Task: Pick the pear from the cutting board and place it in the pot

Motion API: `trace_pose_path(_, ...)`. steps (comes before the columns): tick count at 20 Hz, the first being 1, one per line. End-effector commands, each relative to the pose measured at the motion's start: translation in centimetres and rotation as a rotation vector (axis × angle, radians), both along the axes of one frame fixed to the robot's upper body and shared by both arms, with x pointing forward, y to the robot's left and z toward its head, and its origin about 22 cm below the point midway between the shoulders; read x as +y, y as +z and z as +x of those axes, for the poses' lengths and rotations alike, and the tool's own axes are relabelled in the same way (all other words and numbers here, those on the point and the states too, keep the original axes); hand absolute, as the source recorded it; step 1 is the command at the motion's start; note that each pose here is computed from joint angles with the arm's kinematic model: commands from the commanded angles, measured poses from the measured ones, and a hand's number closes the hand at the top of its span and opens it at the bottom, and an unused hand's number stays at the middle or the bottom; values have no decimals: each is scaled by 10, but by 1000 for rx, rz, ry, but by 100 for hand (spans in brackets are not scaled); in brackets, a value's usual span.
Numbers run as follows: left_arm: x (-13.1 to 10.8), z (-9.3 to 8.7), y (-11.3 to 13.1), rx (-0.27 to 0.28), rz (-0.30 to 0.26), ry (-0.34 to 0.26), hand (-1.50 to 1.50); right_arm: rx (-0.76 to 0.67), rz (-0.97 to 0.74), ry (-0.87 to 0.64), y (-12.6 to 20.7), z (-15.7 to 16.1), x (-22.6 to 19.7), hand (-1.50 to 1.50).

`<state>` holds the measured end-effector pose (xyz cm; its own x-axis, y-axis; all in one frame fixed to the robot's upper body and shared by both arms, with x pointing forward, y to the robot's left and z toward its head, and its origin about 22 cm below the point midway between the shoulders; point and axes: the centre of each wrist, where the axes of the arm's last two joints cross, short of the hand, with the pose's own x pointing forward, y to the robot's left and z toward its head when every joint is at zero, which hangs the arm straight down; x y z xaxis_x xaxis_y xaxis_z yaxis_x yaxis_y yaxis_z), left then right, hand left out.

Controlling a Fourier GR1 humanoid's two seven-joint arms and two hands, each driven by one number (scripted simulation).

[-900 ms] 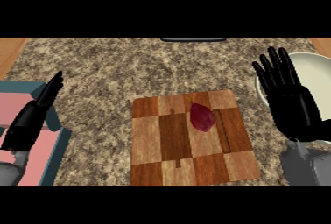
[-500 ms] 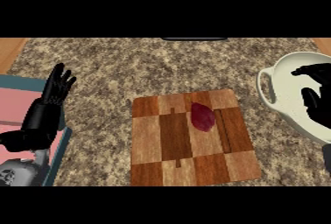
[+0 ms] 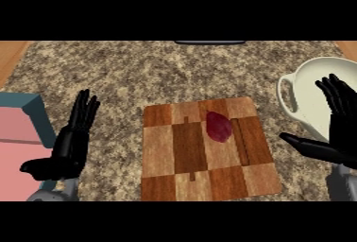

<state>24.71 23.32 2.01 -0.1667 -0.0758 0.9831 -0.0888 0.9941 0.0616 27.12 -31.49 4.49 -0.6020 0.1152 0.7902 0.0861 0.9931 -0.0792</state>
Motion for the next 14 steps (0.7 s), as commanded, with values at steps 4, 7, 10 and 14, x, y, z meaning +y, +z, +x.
trace_pose_path(4, 5, -16, -17, 44, -23, -8, 0, 134, -275, 56, 29, -8, 14, -150)
trace_pose_path(7, -8, -8, -2, 39, -31, -3, 0, 277, -483, 101, 31, -13, 10, -150)
trace_pose_path(10, -12, -10, -17, 35, -6, -7, 0, 405, -658, 195, 50, -9, 24, -150)
trace_pose_path(14, -5, -14, -7, 32, -33, 5, 0, 505, -766, 194, 61, -17, 51, -150)
